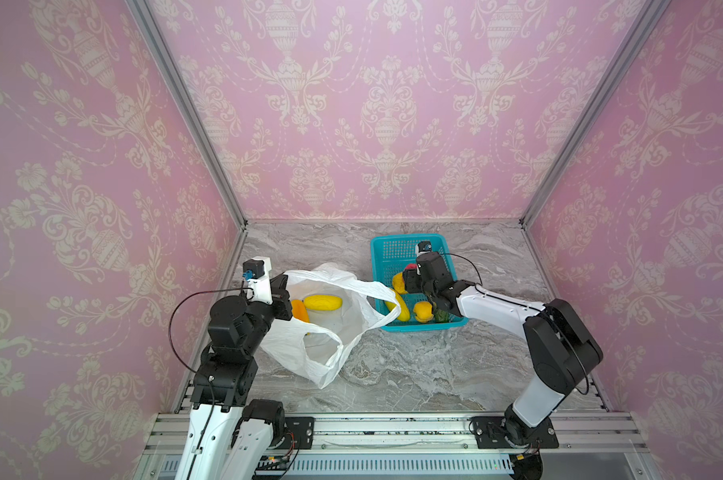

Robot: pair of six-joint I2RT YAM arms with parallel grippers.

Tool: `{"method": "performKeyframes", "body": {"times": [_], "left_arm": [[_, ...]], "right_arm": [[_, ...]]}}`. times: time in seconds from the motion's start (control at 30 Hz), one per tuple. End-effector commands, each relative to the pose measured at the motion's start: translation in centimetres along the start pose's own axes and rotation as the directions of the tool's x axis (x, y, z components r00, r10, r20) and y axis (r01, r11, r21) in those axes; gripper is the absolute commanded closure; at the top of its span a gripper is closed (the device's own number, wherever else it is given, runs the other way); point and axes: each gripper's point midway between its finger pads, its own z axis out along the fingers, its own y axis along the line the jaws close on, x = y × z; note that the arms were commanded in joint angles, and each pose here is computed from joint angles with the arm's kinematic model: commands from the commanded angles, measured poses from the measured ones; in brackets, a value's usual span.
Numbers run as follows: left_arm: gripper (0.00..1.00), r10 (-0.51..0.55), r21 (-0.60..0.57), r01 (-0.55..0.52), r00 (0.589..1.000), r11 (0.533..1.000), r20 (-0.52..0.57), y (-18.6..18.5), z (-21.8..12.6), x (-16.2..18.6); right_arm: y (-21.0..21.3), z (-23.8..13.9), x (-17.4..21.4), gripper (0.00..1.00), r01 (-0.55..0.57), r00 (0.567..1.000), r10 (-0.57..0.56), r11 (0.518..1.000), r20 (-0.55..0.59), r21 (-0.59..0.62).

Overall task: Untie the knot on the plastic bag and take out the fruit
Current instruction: 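Lower the dragon fruit into the basket and open the right gripper, then move the open right gripper back over the bag opening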

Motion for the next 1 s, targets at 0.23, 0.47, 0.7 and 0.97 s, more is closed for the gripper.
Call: {"method": "performKeyframes", "body": {"times": [0.23,0.47,0.7,0.97], "left_arm": [[1.0,-0.007,-0.026,0.007,1.0,1.0,0.013,0.5,-0.2,-0.4],[1.0,-0.006,-0.026,0.007,1.0,1.0,0.014,0.5,-0.2,-0.4],[1.0,-0.006,-0.024,0.006,1.0,1.0,0.012,0.4,-0.2,-0.3],[1.0,-0.006,-0.019,0.006,1.0,1.0,0.014,0.3,-0.3,-0.4]], "right_arm": [[-1.7,3.6,5.0,0.13,0.045,0.981,-0.043,0.999,-0.189,0.007],[-1.1,2.2,4.1,0.11,0.036,0.986,-0.04,0.999,-0.163,-0.03],[0.6,-4.1,0.9,0.13,0.039,0.999,-0.041,0.993,-0.02,-0.108],[3.2,-17.6,-2.9,0.2,0.112,0.942,-0.036,0.971,0.335,-0.211]]}}
